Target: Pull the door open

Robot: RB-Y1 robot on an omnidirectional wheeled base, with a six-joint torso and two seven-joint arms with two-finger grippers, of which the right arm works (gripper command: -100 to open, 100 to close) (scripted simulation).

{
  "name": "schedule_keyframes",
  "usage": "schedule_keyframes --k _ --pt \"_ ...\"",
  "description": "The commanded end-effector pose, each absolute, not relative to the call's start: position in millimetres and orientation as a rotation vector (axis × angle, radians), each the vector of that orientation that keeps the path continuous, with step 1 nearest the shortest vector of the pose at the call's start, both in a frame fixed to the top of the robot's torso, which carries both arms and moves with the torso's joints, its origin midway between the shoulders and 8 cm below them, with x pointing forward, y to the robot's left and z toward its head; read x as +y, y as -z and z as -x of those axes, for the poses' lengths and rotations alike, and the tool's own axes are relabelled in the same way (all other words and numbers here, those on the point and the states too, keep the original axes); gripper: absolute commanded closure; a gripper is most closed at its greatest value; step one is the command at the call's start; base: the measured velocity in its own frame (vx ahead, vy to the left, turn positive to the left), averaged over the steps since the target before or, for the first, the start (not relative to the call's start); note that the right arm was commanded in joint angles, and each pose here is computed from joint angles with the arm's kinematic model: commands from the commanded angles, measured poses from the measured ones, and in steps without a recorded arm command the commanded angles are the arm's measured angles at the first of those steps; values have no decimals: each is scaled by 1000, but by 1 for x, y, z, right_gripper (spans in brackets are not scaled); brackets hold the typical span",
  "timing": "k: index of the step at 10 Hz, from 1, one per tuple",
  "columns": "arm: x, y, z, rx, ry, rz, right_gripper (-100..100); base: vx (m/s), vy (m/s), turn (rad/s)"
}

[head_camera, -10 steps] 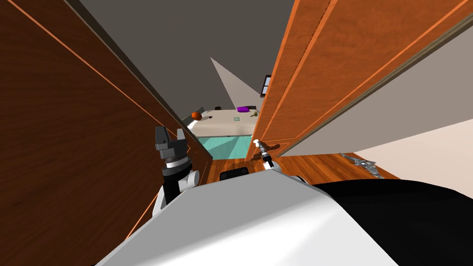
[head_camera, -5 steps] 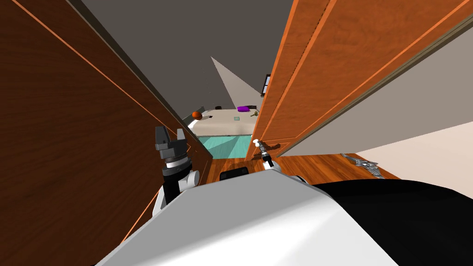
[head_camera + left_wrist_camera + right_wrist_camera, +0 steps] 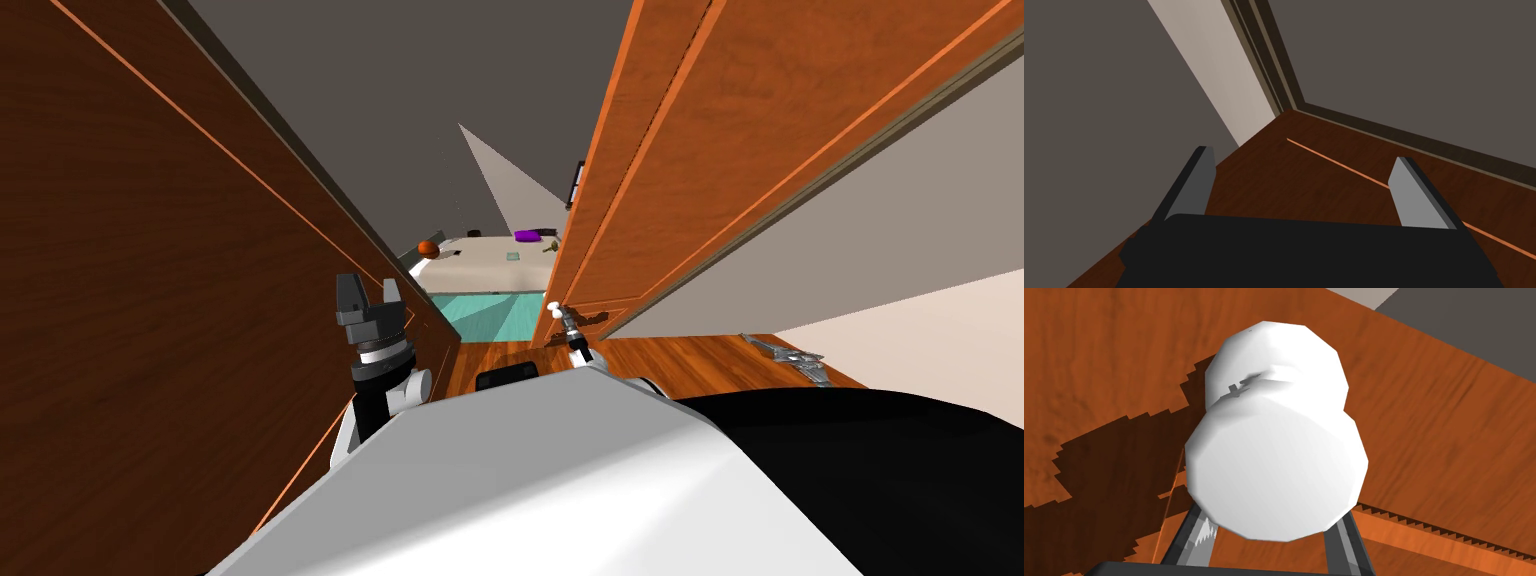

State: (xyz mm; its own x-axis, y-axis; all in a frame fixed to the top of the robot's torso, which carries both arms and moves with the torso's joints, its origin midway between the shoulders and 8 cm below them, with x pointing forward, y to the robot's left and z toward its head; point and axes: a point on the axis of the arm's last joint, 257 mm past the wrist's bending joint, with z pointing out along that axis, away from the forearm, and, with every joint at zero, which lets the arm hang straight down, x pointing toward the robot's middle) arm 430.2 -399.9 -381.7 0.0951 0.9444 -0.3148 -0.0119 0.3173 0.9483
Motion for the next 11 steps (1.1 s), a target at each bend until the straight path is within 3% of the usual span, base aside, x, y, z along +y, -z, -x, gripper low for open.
schedule_keyframes --k 1,11 --pt "-379 384 -435 1266 -957 -1003 100 -24 -2 -16" --pt "-377 383 -440 1178 -1107 -1144 100 -26 -10 20"
